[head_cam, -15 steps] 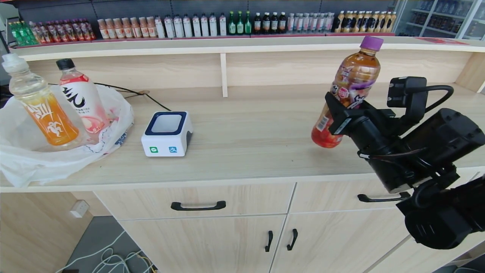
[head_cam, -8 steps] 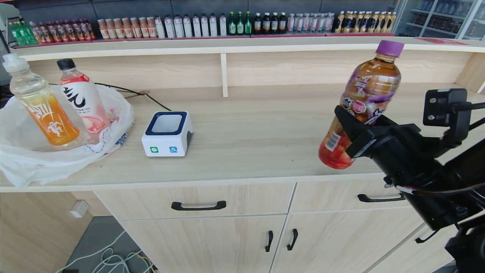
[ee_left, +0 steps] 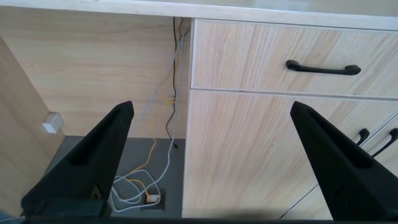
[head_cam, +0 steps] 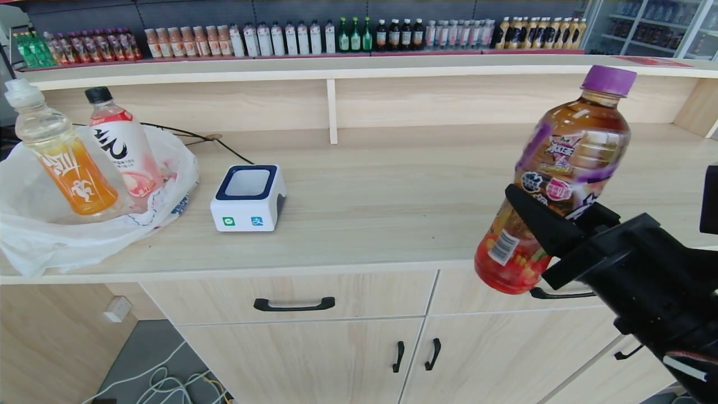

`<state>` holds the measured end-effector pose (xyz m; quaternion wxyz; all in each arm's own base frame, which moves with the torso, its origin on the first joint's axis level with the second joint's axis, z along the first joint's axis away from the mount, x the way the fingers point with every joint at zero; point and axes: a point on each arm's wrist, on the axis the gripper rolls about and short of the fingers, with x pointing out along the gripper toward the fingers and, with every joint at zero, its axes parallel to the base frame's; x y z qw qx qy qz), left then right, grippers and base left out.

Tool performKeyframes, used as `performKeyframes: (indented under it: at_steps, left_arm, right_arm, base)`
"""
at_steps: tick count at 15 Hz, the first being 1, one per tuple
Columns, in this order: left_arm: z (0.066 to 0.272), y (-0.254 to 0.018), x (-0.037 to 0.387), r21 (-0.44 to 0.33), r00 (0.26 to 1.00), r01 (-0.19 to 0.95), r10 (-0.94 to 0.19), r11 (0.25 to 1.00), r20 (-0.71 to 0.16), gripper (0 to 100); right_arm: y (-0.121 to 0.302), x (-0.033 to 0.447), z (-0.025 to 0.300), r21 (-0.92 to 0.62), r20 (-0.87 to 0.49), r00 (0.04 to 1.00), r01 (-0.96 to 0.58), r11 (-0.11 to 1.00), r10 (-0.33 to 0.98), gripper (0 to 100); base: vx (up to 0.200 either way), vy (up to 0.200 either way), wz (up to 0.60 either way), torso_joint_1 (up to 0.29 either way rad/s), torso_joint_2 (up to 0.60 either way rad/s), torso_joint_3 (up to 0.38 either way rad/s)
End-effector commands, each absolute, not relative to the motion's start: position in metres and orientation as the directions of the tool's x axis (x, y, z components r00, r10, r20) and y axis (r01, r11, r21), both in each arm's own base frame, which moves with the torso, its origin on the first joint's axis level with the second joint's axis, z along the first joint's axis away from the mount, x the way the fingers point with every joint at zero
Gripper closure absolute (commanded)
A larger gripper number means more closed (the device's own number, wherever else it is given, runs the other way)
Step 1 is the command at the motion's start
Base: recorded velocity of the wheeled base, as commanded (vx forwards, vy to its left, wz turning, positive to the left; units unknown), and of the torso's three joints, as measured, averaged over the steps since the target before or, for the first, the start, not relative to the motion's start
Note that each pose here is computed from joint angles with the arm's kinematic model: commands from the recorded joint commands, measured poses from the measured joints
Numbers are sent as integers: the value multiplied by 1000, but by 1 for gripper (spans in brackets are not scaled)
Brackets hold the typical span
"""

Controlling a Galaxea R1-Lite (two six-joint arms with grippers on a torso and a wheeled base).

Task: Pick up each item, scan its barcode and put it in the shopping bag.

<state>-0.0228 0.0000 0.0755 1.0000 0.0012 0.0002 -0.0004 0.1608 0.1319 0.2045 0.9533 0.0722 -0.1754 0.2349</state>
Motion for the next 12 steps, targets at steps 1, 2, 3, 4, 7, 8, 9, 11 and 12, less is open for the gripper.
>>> performKeyframes:
  at_steps: [1,2,3,4,7,8,9,11,12]
  left_arm:
    - [75,0,-23,3,1000,2,-2,1000,0,0]
    - [75,0,-23,3,1000,0,0,1000,0,0]
    - [75,0,-23,3,1000,0,0,1000,0,0]
    - [75,0,-23,3,1000,0,0,1000,0,0]
    - [75,0,-23,2,1000,0,0,1000,0,0]
    - [75,0,-23,2,1000,0,0,1000,0,0]
    - [75,0,-23,3,1000,0,0,1000,0,0]
    - [75,0,-23,3,1000,0,0,1000,0,0]
    - [75,0,-23,2,1000,0,0,1000,0,0]
  right_arm:
    - [138,149,208,57,388,784,-545,837,485,100]
    - [138,148,209,51,392,758,-583,811,521,100]
    - [138,147,208,56,390,739,-615,786,550,100]
    - [139,147,207,72,387,724,-642,763,572,100]
    - [142,145,208,219,395,637,-765,605,662,100]
    - [142,145,209,255,397,612,-789,559,683,100]
    - [143,144,209,284,397,594,-804,522,700,100]
    - [145,143,209,397,395,578,-809,435,714,100]
    - [146,144,213,434,413,572,-808,399,709,100]
  base:
    - [0,0,0,0,0,0]
    - [0,0,0,0,0,0]
    - [0,0,0,0,0,0]
    - [0,0,0,0,0,0]
    - [0,0,0,0,0,0]
    - [0,0,0,0,0,0]
    - [0,0,0,0,0,0]
    - [0,0,0,0,0,0]
    - [0,0,0,0,0,0]
